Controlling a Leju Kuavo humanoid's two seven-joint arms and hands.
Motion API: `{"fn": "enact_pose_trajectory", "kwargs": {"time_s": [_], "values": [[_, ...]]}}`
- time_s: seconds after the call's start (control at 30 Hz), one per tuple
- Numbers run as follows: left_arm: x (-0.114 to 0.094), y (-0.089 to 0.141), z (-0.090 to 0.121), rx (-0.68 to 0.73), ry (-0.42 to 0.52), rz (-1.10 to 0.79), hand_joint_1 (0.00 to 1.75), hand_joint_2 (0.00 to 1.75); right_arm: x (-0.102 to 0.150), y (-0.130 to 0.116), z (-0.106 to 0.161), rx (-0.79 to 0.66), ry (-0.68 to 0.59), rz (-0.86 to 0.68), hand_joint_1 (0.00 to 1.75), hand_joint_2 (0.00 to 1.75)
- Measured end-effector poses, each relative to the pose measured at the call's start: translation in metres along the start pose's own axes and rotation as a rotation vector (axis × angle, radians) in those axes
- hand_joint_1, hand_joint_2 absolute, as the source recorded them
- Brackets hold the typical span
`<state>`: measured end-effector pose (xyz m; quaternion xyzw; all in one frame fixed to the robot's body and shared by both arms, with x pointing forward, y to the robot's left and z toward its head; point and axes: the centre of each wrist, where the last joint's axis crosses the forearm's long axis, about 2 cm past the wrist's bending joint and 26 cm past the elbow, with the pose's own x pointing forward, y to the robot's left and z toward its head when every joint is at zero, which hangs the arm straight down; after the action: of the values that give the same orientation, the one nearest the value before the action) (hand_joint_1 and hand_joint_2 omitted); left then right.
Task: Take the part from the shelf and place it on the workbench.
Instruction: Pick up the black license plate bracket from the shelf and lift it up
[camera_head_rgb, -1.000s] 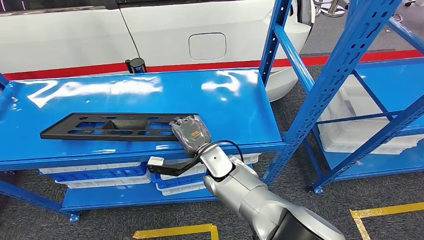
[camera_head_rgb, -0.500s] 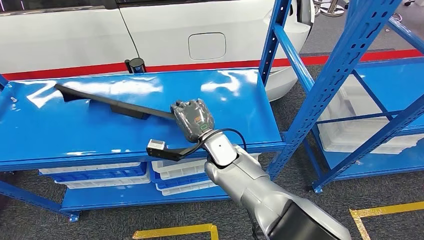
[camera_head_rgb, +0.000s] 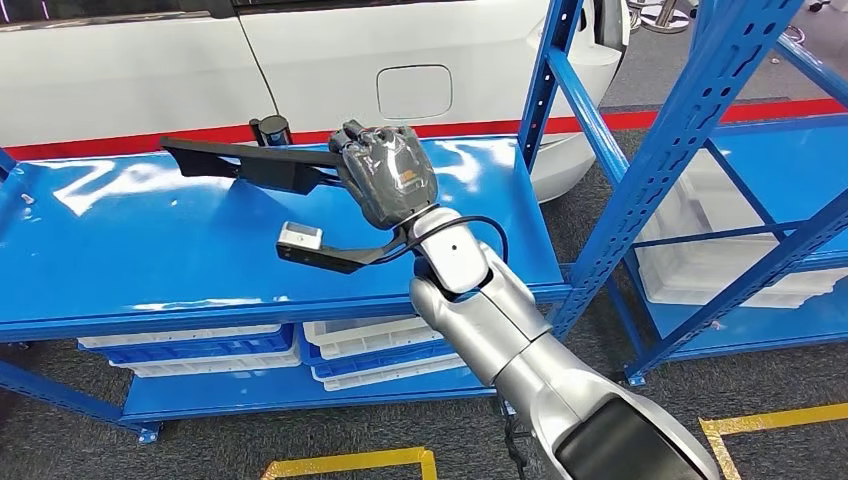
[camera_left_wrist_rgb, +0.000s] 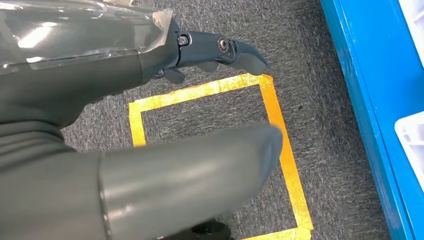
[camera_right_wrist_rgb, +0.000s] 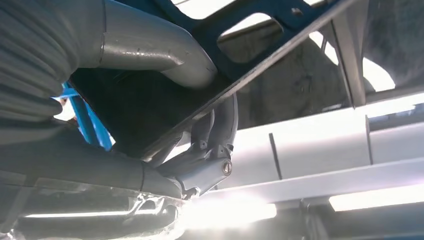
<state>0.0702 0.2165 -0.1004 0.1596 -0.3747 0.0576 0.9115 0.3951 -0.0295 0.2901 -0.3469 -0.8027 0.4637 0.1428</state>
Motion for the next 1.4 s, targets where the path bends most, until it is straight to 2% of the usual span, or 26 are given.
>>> {"fn": "enact_pose_trajectory", "kwargs": {"time_s": [0.5, 1.4], "values": [[-0.001, 0.002, -0.001, 0.000, 0.025, -0.010, 0.00, 0.00, -0.006, -0.011, -0.003, -0.063, -0.003, 0.006, 1.75, 1.75], [-0.001, 0.004, -0.001, -0.007, 0.058, -0.027, 0.00, 0.00, -0.010, -0.012, -0.002, -0.103, -0.014, 0.015, 1.75, 1.75]]}}
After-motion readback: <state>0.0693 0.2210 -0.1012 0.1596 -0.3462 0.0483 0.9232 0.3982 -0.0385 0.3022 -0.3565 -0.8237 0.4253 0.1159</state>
